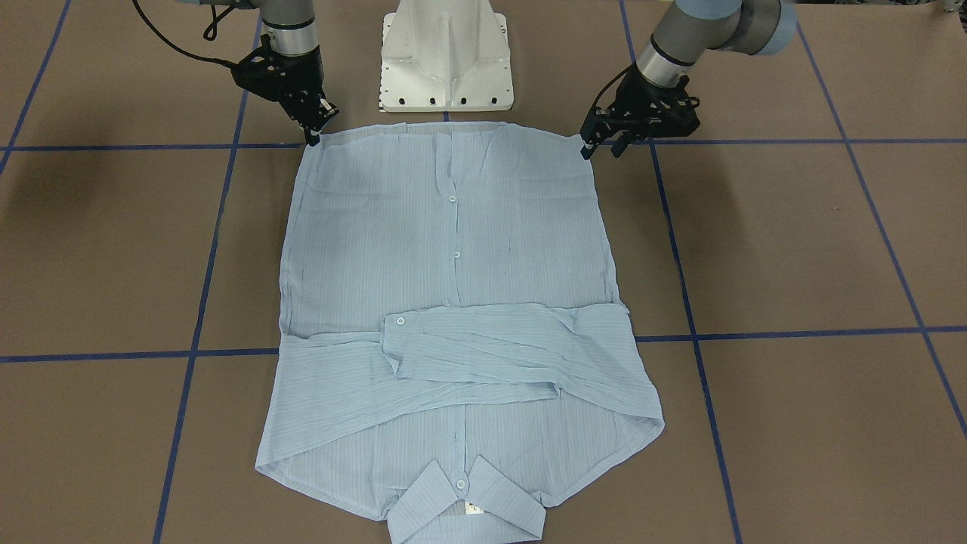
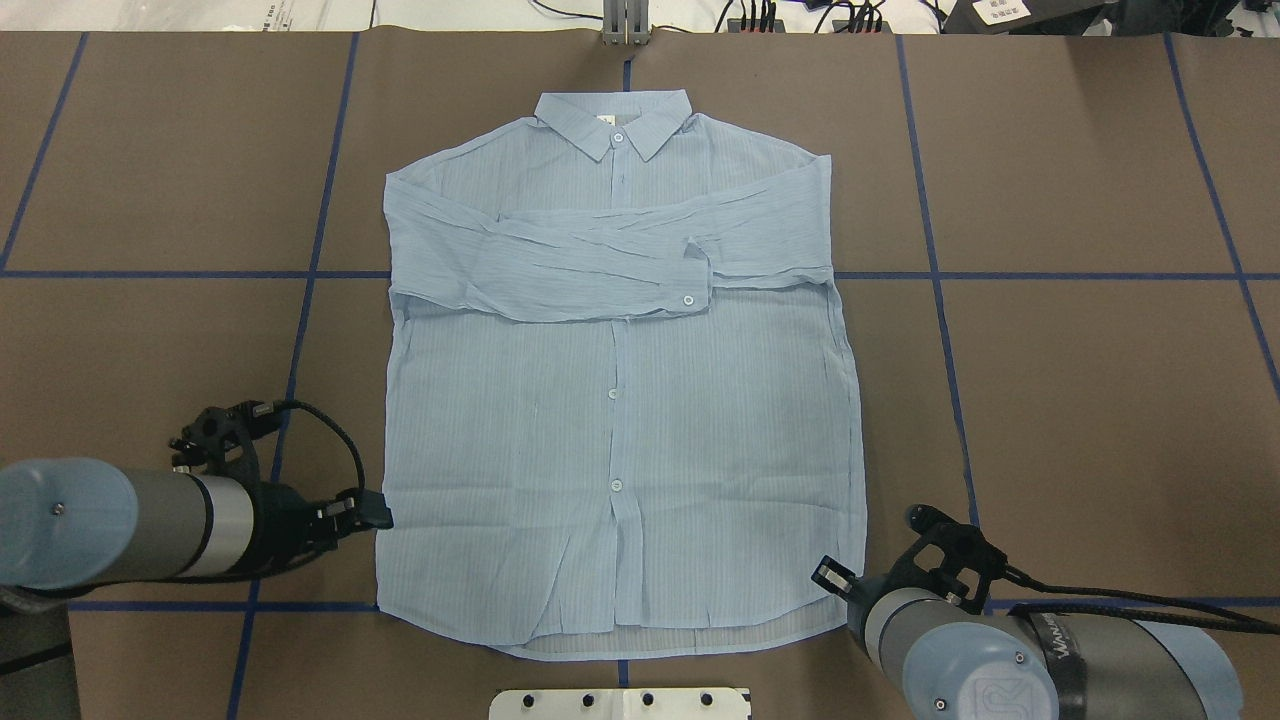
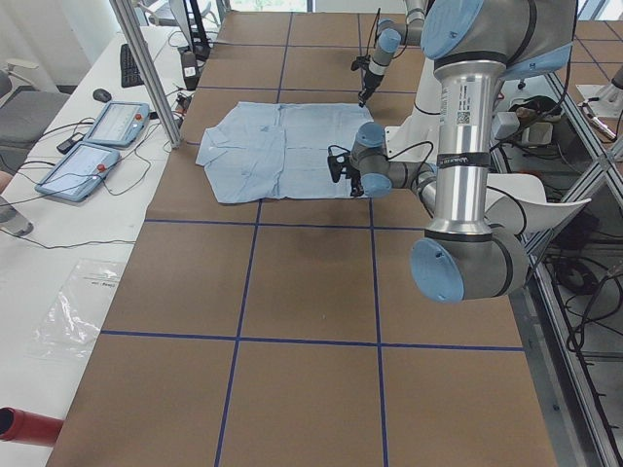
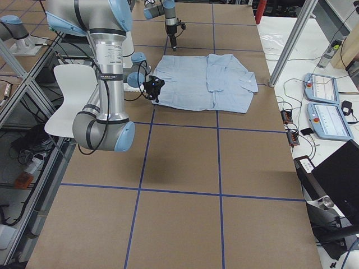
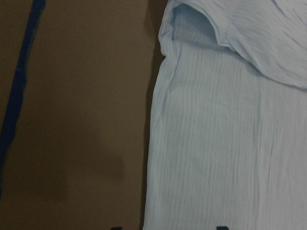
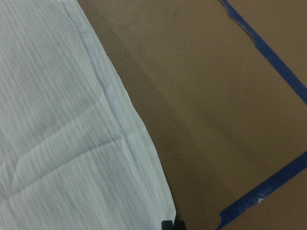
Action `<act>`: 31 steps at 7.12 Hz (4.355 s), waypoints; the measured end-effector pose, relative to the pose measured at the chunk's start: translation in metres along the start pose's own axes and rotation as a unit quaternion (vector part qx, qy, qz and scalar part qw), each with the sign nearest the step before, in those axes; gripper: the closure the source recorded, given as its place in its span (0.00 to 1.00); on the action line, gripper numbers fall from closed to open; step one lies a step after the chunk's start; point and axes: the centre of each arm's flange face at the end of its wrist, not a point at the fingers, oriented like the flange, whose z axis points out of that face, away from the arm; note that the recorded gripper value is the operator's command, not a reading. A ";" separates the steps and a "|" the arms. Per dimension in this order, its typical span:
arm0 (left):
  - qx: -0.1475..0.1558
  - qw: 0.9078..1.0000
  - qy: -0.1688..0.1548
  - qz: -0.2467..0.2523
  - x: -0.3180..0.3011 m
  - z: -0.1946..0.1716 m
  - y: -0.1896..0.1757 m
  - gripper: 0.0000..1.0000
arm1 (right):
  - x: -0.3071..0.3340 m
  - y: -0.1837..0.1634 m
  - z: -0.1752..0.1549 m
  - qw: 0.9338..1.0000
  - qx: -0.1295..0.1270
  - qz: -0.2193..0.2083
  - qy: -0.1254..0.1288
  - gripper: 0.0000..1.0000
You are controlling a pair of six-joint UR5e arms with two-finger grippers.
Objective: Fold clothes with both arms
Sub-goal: 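Grasp both hem corners nearest the robot with both grippers, then lift the hem with both grippers and fold it toward the collar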
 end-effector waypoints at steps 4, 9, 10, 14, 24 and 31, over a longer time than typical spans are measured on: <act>-0.002 0.999 -0.033 -0.021 0.024 0.024 0.028 0.45 | -0.002 0.003 0.000 1.000 -0.002 0.000 -0.001 1.00; -0.010 0.998 -0.056 -0.037 0.013 0.039 0.037 0.44 | -0.003 0.007 0.010 1.000 0.002 -0.001 0.004 1.00; -0.011 0.997 -0.064 -0.039 0.010 0.042 0.040 0.47 | -0.004 0.007 0.010 1.000 0.001 -0.001 0.003 1.00; -0.015 0.995 -0.081 -0.053 0.006 0.045 0.049 1.00 | -0.007 0.006 0.003 1.000 -0.002 0.002 -0.003 1.00; 0.062 0.997 0.029 -0.038 0.123 -0.089 -0.154 1.00 | -0.102 -0.123 -0.078 0.995 -0.002 0.053 -0.089 1.00; 0.168 0.984 0.028 0.046 0.120 -0.029 -0.397 1.00 | -0.272 -0.351 0.069 0.997 0.025 0.042 -0.053 1.00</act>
